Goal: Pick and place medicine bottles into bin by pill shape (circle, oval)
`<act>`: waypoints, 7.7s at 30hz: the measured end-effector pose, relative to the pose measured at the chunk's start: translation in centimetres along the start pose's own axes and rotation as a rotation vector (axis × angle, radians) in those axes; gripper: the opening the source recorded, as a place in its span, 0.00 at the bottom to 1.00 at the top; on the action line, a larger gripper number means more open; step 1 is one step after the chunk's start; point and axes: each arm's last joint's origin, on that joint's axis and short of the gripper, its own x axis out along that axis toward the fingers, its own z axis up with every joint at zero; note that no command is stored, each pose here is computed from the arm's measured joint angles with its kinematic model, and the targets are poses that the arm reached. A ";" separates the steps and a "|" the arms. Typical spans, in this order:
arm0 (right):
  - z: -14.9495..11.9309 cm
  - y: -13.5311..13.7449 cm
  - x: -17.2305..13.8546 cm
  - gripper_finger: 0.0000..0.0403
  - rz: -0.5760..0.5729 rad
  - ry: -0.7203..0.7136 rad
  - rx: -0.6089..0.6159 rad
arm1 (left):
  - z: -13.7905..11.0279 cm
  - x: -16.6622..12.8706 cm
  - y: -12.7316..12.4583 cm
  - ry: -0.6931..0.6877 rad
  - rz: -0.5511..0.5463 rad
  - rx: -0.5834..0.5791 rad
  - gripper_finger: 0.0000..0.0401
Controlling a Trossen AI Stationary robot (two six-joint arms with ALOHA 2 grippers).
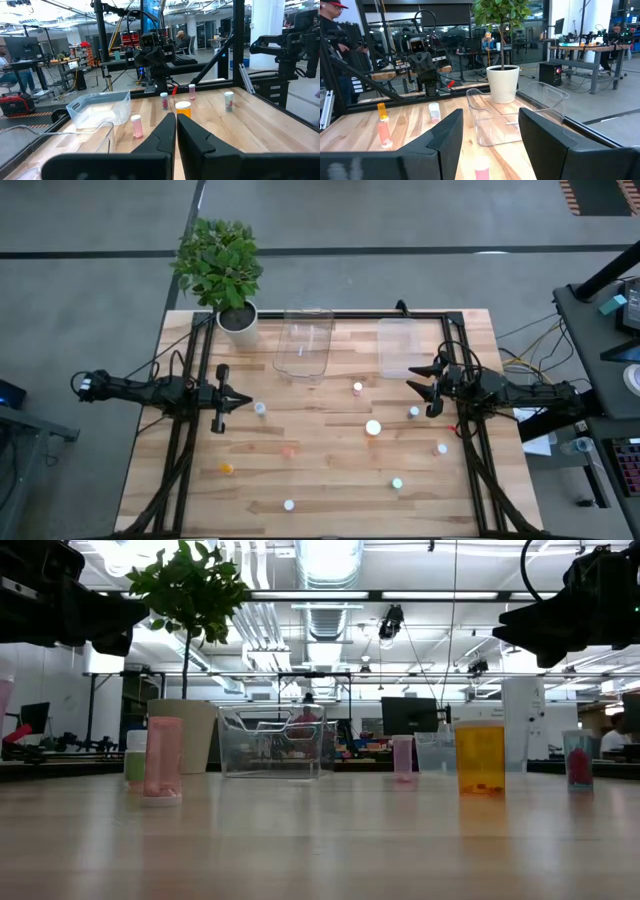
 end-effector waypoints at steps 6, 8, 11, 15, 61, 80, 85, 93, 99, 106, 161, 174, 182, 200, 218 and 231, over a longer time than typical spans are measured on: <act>0.0 0.0 0.0 0.46 0.000 0.000 0.000 | 0.0 0.0 0.0 0.000 0.000 0.000 0.00; 0.0 0.0 0.0 0.46 0.000 0.000 0.000 | 0.0 0.0 0.0 0.000 0.000 0.000 0.00; 0.0 0.0 0.0 0.46 0.000 0.000 0.000 | 0.0 0.0 0.0 0.000 0.000 0.000 0.00; 0.0 0.0 0.0 0.46 0.000 0.000 0.000 | 0.0 0.0 0.0 0.000 0.000 0.000 0.00; 7.5 0.3 1.0 0.46 -0.036 -0.234 0.165 | 9.2 1.8 1.2 -0.479 0.174 -0.299 0.00; 11.7 2.6 9.0 0.46 -0.052 0.290 -0.137 | 12.9 9.3 0.5 -0.282 0.257 0.113 0.00; 11.4 3.0 10.6 0.46 -0.042 0.399 -0.169 | 12.8 10.2 0.4 -0.250 0.263 0.193 0.00; 10.9 3.7 13.0 0.46 -0.022 0.529 -0.191 | 11.7 11.0 0.1 -0.194 0.251 0.222 0.00; 11.3 4.1 14.6 0.46 -0.030 0.680 -0.217 | 11.9 10.8 0.3 -0.197 0.285 0.217 0.00; 11.3 4.5 16.7 0.45 -0.023 0.865 -0.299 | 12.2 10.4 0.6 -0.193 0.361 0.200 0.00; -1.0 0.1 24.0 0.49 0.176 1.318 -0.227 | 12.1 10.4 0.6 -0.179 0.366 0.246 0.00; -0.8 0.1 23.9 0.27 0.167 1.312 -0.216 | 12.1 10.4 0.6 -0.179 0.366 0.245 0.00; 1.9 0.0 23.2 0.30 0.134 1.245 -0.188 | 12.1 10.4 0.6 -0.179 0.366 0.245 0.00; 10.4 -11.3 20.0 0.28 -0.250 1.245 -0.068 | 12.1 10.4 0.6 -0.184 0.367 0.243 0.00; 5.7 -18.7 19.5 0.28 -0.255 1.336 0.064 | 12.1 10.4 0.6 -0.184 0.367 0.243 0.00; 3.7 -19.2 20.0 0.29 -0.247 1.339 0.061 | 12.1 10.4 0.6 -0.179 0.366 0.245 0.00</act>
